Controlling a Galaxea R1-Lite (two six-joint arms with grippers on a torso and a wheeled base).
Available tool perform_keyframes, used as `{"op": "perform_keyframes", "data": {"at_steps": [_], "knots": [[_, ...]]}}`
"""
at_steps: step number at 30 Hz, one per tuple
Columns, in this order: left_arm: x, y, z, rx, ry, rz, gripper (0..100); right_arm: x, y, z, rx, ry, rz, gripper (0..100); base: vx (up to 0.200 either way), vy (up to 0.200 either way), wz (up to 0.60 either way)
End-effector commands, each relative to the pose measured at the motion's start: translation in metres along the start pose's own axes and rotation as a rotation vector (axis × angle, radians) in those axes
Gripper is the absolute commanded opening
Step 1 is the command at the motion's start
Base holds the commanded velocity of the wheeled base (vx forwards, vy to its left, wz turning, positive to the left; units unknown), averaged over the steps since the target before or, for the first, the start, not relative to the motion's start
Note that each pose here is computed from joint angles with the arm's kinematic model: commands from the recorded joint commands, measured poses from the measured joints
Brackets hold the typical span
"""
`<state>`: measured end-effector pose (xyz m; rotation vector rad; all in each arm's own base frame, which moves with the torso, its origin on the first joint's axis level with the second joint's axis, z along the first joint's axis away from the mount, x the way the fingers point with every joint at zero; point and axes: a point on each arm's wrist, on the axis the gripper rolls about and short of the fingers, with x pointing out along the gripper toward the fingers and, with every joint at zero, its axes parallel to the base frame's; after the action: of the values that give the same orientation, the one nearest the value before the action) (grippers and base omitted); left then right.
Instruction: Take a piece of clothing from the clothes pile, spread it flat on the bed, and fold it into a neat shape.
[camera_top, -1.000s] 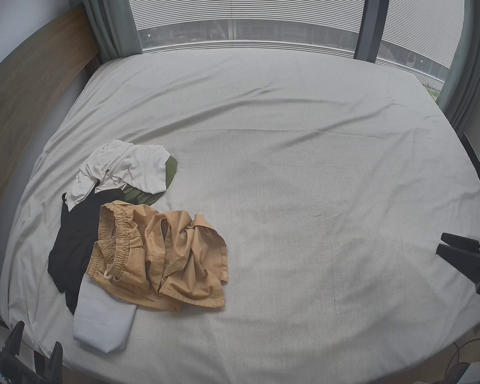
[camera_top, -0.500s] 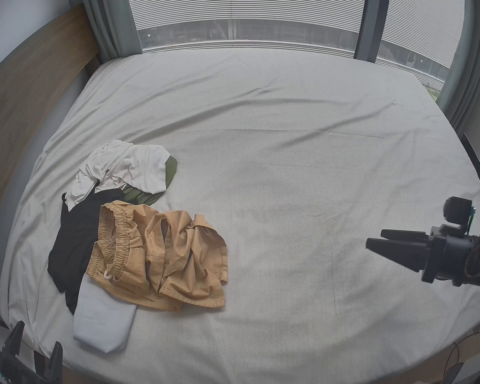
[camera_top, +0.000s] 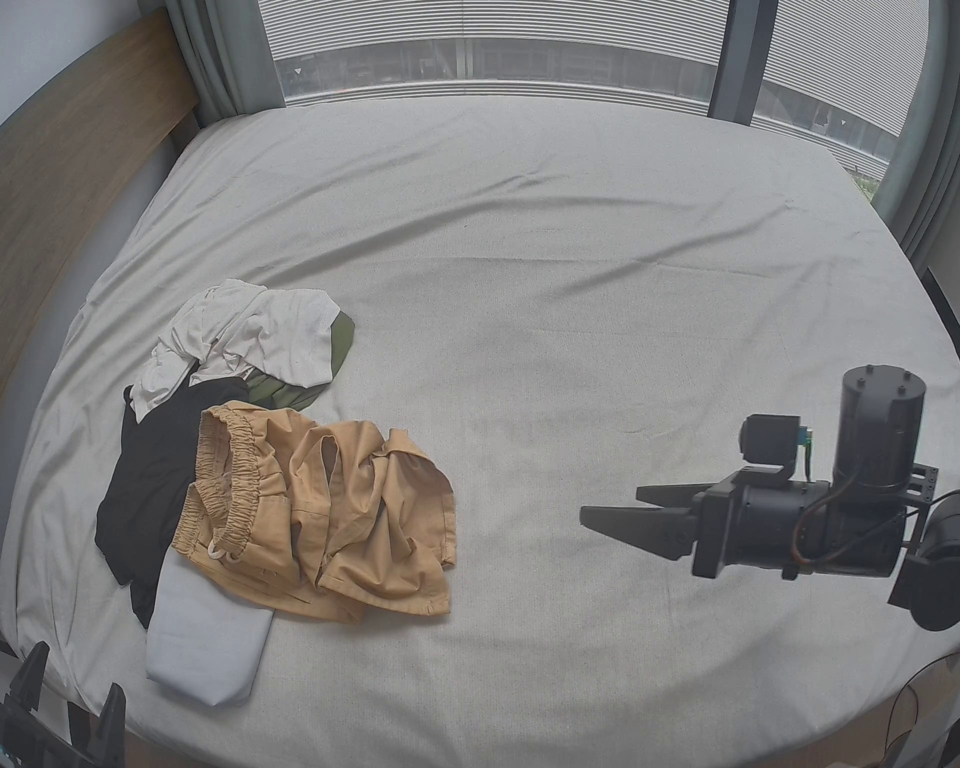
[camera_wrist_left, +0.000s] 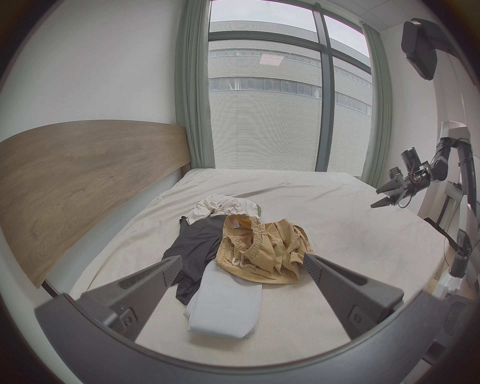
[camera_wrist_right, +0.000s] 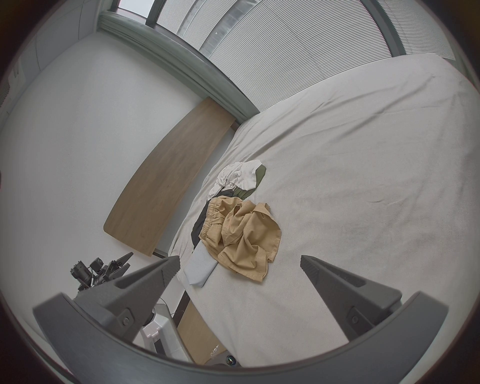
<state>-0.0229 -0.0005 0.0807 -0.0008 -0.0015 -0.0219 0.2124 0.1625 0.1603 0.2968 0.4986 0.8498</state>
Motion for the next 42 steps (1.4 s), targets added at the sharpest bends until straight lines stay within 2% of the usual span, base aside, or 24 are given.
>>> {"op": "perform_keyframes", "data": {"at_steps": [1,24,36,42], "knots": [[0.0,0.0,-0.005,0.001,0.001,-0.001,100,0.029,-0.009,-0.01,0.012,0.056,-0.011,100,0.0,0.0,0.0],[0.0,0.0,-0.005,0.001,0.001,0.0,100,0.107,-0.026,-0.041,0.004,0.14,-0.015,100,0.0,0.0,0.0],[0.0,0.0,-0.005,0.001,0.001,0.0,100,0.161,-0.041,-0.07,0.002,0.168,-0.023,100,0.0,0.0,0.0],[0.0,0.0,-0.005,0.001,0.001,0.0,100,0.18,-0.038,-0.077,-0.006,0.174,-0.002,100,0.0,0.0,0.0]]}}
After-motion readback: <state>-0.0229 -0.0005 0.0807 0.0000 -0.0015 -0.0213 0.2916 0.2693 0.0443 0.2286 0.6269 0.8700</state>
